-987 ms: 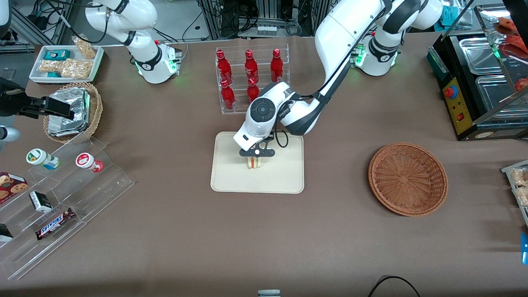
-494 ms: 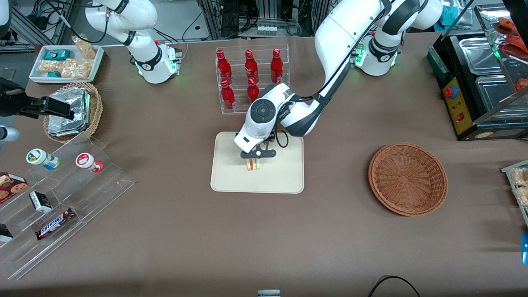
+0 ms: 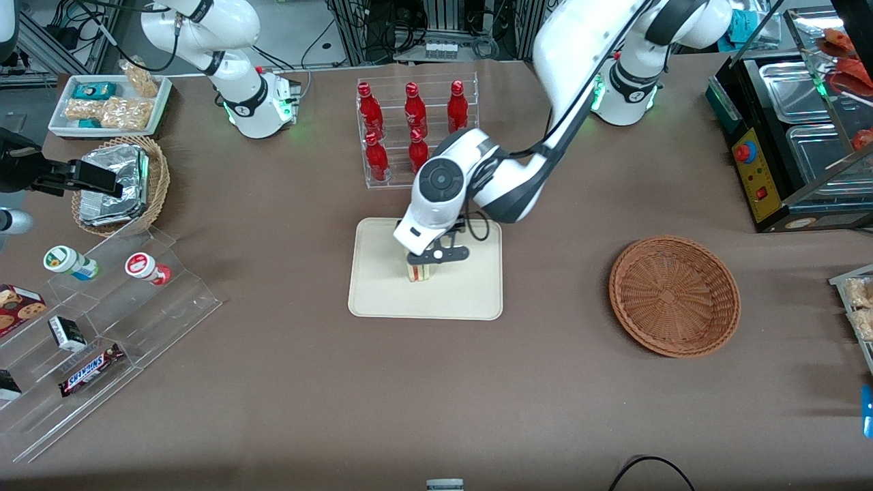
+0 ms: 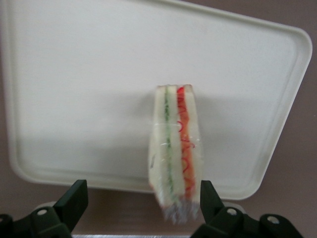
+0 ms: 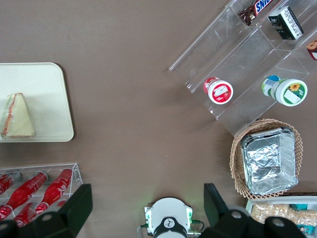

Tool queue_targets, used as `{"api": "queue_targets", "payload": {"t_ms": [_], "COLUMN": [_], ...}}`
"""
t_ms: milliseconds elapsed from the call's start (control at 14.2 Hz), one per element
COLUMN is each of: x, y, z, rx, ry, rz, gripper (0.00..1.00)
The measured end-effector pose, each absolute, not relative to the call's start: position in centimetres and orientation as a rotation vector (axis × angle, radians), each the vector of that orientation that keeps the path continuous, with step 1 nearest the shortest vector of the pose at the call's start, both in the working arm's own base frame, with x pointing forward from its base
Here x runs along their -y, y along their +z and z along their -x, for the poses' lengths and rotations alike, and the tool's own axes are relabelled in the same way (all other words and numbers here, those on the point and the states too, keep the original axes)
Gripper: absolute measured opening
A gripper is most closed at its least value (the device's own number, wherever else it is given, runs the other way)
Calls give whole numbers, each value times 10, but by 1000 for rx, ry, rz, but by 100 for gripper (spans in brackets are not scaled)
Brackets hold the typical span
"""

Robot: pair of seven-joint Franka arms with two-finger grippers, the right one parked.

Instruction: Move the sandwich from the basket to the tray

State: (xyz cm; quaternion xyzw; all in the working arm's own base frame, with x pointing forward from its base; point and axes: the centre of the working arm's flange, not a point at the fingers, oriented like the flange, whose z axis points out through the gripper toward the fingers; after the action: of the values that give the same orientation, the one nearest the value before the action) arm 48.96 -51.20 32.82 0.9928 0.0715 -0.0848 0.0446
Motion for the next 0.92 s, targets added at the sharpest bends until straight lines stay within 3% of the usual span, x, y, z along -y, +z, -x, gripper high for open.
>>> {"api": "queue_targets", "payload": {"t_ms": [353,705,917], "x": [391,232,131], "y": [464,520,544], "z": [-529,-551,-563], "rx": [-354,-400,-450], "ry": [-320,-547,-567], "rz": [-3069,-3099,-3072], "gripper": [100,100,100]}}
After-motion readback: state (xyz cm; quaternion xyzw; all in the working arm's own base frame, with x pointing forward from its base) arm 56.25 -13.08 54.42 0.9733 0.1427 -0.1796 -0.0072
